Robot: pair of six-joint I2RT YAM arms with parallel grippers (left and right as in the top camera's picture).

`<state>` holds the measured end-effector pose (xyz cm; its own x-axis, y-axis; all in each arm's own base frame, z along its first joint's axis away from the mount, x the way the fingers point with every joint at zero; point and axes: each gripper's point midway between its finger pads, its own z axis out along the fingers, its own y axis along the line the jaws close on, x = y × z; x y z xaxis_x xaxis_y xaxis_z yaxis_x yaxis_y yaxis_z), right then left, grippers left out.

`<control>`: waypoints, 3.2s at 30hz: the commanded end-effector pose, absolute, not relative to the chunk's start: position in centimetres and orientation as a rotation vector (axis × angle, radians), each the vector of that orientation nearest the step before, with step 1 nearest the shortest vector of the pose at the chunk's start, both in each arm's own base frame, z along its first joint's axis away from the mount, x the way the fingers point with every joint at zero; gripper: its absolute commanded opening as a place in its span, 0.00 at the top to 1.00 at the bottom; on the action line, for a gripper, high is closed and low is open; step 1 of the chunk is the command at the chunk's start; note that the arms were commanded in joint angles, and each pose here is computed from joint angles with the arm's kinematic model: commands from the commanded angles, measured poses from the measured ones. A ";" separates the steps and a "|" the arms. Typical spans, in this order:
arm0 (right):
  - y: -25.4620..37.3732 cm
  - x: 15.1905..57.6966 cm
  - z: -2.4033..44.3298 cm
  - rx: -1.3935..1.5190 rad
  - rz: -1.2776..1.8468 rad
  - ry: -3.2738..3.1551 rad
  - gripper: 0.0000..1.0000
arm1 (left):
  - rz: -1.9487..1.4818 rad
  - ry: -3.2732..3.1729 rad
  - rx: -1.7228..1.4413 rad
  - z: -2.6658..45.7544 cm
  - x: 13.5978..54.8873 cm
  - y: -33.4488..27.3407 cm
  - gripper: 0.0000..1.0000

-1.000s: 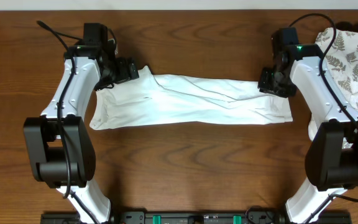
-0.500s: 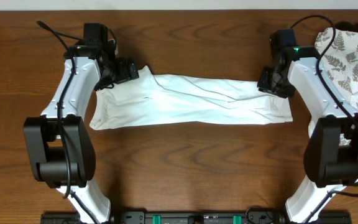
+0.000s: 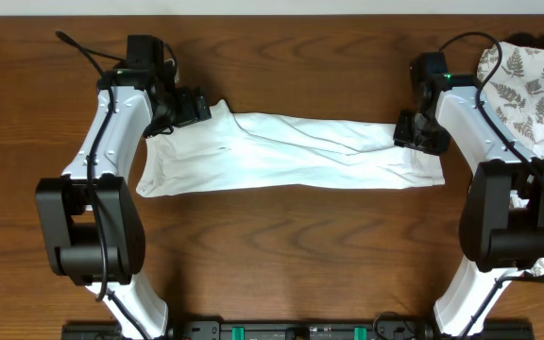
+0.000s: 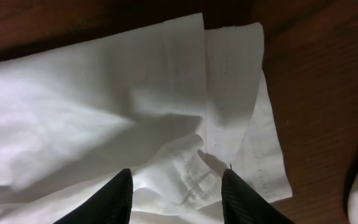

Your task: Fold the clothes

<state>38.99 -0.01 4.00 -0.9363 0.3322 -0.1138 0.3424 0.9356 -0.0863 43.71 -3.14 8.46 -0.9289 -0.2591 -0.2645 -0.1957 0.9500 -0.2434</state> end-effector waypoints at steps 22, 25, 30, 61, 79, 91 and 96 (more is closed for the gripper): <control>0.7 37.9 1.2 0.358 0.010 3.062 0.48 | -0.289 2.790 -0.331 9.1 44.0 -2.7 0.02; 0.3 37.9 1.2 0.361 0.007 3.061 0.50 | -0.289 2.790 -0.331 9.1 44.0 -2.7 0.02; 0.0 37.9 1.2 0.377 0.012 3.061 0.83 | -0.289 2.790 -0.331 9.1 44.0 -2.7 0.02; 0.5 32.6 6.7 0.310 -0.003 3.187 0.96 | -0.289 2.790 -0.331 9.1 44.0 -2.7 0.02; -1.4 37.6 5.8 0.285 -0.156 2.958 0.97 | -0.289 2.790 -0.331 9.1 44.0 -2.7 0.02; -1.1 37.5 2.1 0.284 -0.109 2.911 0.99 | -0.289 2.790 -0.330 9.2 44.0 -2.7 0.02; -1.0 36.6 0.4 0.284 -0.101 2.911 0.99 | -0.289 2.790 -0.330 9.1 44.0 -2.7 0.02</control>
<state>37.17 -0.65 0.84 -0.9583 0.1814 -0.2210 0.1972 0.9790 -0.0513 43.70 -3.14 8.46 -0.9290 -0.2591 -0.2642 -0.1958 0.9500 -0.2433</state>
